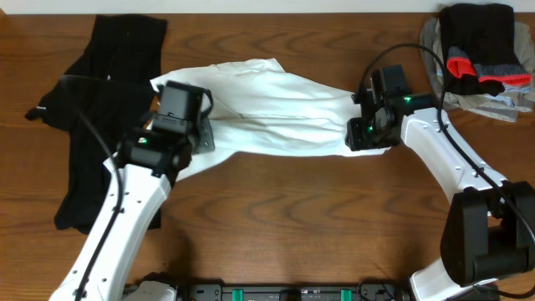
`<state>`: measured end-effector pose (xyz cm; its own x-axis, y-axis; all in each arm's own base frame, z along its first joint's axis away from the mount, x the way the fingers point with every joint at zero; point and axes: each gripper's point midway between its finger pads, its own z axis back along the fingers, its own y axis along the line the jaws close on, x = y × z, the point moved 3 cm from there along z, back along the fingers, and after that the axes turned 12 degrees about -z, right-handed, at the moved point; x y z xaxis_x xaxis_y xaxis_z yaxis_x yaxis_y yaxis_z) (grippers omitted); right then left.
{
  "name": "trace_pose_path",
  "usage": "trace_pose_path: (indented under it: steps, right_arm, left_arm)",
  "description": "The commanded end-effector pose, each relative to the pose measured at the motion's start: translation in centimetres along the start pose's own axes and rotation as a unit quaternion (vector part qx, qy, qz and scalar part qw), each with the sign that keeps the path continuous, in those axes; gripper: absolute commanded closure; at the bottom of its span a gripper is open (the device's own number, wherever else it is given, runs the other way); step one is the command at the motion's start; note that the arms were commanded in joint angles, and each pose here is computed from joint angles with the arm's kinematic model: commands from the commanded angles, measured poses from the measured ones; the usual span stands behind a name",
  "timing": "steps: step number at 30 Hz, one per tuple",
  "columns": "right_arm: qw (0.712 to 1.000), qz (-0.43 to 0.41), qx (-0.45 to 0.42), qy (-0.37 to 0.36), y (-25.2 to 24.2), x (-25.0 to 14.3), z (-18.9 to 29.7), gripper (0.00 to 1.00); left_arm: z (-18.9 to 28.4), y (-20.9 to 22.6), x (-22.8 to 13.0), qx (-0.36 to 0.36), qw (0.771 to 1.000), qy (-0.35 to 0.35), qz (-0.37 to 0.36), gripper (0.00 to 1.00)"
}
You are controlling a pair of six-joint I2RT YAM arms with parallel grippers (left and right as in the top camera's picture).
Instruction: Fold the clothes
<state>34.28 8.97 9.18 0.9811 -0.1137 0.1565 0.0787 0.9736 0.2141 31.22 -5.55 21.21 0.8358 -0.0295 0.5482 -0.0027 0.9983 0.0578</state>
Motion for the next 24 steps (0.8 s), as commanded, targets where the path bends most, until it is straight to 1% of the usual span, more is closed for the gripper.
trace_pose_path:
  steps: [1, 7, 11, 17, 20, 24]
  right_arm:
    - [0.999, -0.025, -0.023, 0.009, -0.6, -0.5, -0.1, 0.56]
    - [0.998, -0.036, -0.035, 0.038, -1.1, -1.8, -0.1, 0.55]
    - [0.997, -0.038, -0.051, 0.042, -1.6, -2.1, -0.1, 0.55]
    - [0.995, -0.037, -0.087, 0.026, -3.0, -2.1, -1.0, 0.53]
    - [0.996, -0.032, -0.083, 0.018, -3.2, -2.2, -1.8, 0.53]
    - [0.997, -0.006, -0.075, 0.011, -3.2, -2.6, -3.2, 0.52]
  left_arm:
    - [1.3, 0.8, 2.2, 0.009, 0.999, -0.048, -0.001, 0.94]
    - [1.4, 0.7, 3.8, 0.01, 0.997, -0.083, -0.001, 0.94]
    - [1.4, 0.8, 4.2, 0.009, 0.996, -0.092, -0.001, 0.94]
    - [1.4, 1.1, 4.2, 0.013, 0.996, -0.091, 0.0, 0.94]
    - [1.4, 1.1, 4.2, 0.013, 0.996, -0.091, 0.0, 0.94]
    - [1.3, 1.1, 4.2, 0.013, 0.996, -0.091, 0.0, 0.94]
